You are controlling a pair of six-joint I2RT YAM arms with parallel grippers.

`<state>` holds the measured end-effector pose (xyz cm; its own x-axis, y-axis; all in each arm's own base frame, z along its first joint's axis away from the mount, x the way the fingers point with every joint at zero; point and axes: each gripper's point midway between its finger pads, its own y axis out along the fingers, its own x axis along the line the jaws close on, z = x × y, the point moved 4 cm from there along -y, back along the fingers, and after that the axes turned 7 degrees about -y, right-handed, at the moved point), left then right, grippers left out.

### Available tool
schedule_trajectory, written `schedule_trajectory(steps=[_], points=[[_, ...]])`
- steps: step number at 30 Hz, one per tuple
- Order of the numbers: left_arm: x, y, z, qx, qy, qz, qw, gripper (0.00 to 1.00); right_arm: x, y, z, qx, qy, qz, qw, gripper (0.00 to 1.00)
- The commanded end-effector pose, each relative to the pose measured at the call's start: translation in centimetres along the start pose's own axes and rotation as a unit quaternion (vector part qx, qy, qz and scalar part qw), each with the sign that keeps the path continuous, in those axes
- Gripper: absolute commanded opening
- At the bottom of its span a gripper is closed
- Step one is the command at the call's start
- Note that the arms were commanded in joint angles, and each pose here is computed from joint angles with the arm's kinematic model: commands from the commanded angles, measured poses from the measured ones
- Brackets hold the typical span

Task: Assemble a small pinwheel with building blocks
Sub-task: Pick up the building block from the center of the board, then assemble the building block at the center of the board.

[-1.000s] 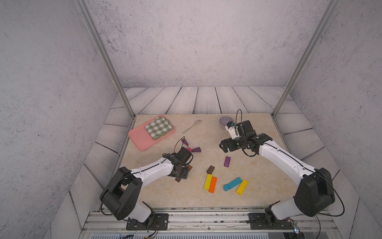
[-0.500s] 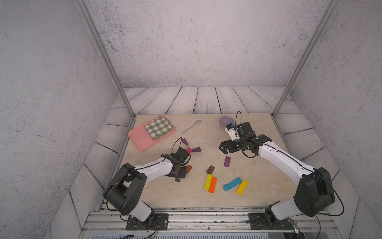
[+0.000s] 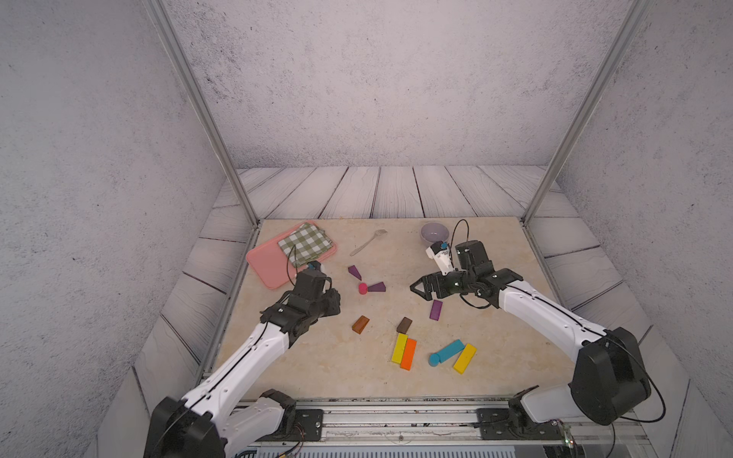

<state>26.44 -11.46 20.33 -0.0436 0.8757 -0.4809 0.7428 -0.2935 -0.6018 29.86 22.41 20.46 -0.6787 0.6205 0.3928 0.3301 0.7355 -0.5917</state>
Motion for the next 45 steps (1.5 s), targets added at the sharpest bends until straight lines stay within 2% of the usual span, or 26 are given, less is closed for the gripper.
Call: schedule_trajectory(steps=[1,3,5,8,12,15,19,22,28,30,38,45], points=[[-0.2,-1.1,-1.9,-0.103,-0.103,0.053,0.988,0.10,5.5,0.5,-1.8,-0.045,-0.083,-0.119,0.988,1.00],[-0.2,-1.6,-2.5,-0.135,-0.151,0.074,0.976,0.08,7.6,1.4,-0.8,-0.030,-0.171,-0.108,0.979,0.99],[-0.8,-1.5,-2.8,-0.142,-0.177,0.102,0.969,0.08,9.3,1.8,-0.3,-0.032,-0.235,-0.108,0.966,0.97],[-1.9,-1.0,-2.9,-0.130,-0.210,0.146,0.958,0.08,10.4,2.2,-0.2,-0.027,-0.271,-0.128,0.954,0.88],[-2.8,-0.1,-2.9,-0.118,-0.254,0.186,0.942,0.08,10.8,3.3,-0.1,-0.017,-0.307,-0.117,0.944,0.87],[-3.3,0.3,-2.8,-0.102,-0.267,0.199,0.937,0.08,11.0,4.5,-0.1,-0.011,-0.327,-0.112,0.938,0.86],[-3.7,0.6,-2.8,-0.097,-0.281,0.216,0.930,0.08,10.1,6.3,-0.8,-0.009,-0.330,-0.084,0.940,0.83],[-4.2,0.5,-2.8,-0.102,-0.281,0.238,0.924,0.08,10.2,7.3,-2.2,-0.003,-0.306,-0.084,0.948,0.75],[-4.7,0.5,-2.8,-0.103,-0.262,0.249,0.927,0.08,10.7,9.0,-3.7,0.003,-0.240,-0.106,0.965,0.69],[-4.9,0.5,-2.8,-0.104,-0.261,0.257,0.925,0.09,10.7,9.5,-3.8,0.005,-0.230,-0.106,0.967,0.63],[-5.5,1.7,-2.2,-0.078,-0.264,0.271,0.922,0.10,10.5,10.5,-5.2,0.000,-0.202,-0.091,0.975,0.60],[-5.9,1.6,-2.2,-0.073,-0.257,0.276,0.923,0.12,9.8,12.2,-5.4,0.011,-0.190,-0.084,0.978,0.46]])
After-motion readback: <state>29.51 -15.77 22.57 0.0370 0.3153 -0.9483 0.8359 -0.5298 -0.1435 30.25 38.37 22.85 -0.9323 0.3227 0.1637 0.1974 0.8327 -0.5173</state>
